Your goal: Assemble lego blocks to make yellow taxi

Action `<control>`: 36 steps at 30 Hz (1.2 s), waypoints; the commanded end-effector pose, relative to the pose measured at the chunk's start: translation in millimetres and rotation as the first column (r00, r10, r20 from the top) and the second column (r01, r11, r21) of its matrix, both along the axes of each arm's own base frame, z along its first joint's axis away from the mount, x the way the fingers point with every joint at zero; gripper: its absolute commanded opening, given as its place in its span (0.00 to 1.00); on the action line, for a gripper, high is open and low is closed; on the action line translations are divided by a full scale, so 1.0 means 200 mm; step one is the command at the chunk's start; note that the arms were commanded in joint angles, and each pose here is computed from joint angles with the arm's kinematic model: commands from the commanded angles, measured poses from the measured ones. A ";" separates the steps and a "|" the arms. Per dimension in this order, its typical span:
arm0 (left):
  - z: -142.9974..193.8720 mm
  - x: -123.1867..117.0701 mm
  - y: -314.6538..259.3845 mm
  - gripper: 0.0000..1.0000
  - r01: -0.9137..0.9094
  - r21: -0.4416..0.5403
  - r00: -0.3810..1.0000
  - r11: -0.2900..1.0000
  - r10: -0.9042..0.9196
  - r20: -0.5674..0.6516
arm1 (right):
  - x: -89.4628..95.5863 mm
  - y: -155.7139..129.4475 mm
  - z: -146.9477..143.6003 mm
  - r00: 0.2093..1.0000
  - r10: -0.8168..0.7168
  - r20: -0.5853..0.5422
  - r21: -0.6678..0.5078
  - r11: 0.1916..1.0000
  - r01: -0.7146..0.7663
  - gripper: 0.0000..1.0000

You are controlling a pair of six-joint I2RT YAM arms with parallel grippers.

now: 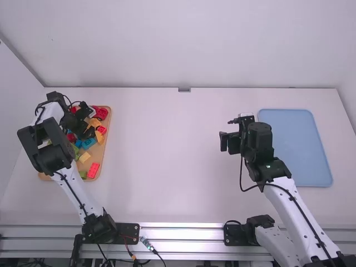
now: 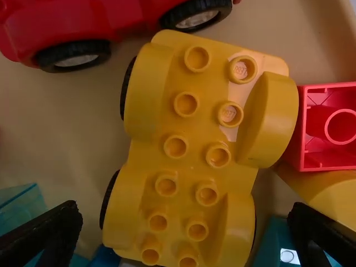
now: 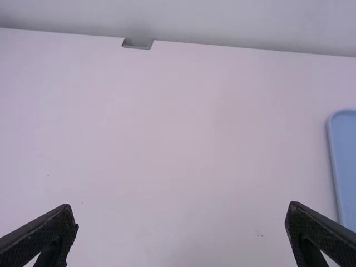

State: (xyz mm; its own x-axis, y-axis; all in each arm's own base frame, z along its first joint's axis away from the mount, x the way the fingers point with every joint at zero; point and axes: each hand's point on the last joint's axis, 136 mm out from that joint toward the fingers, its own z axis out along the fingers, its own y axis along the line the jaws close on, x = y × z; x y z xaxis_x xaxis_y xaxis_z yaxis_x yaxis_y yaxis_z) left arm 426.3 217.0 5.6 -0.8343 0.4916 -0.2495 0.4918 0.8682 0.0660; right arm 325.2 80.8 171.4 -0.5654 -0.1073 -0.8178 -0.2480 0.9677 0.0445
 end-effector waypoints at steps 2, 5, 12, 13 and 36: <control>-0.09 -0.04 -0.03 0.98 -0.007 -0.027 1.000 1.000 0.007 -0.030 | 0.02 0.01 0.08 0.999 0.000 0.034 0.008 1.000 0.000 0.99; -0.11 -0.04 -0.04 0.97 -0.009 -0.028 1.000 1.000 0.008 -0.028 | 0.02 0.01 0.08 0.999 0.000 0.034 0.008 1.000 0.000 0.99; -0.11 -0.04 -0.03 0.90 -0.006 -0.026 1.000 1.000 0.005 -0.031 | 0.02 0.01 0.08 0.999 0.000 0.034 0.008 1.000 0.000 0.99; -0.11 -0.04 -0.04 0.87 -0.006 -0.028 1.000 1.000 0.005 -0.030 | 0.02 0.01 0.08 0.999 0.000 0.034 0.008 1.000 0.000 0.99; -0.10 -0.01 -0.04 0.63 -0.042 -0.054 0.999 0.998 0.043 0.002 | 0.02 0.01 0.08 1.000 0.000 0.031 0.007 1.000 0.000 0.99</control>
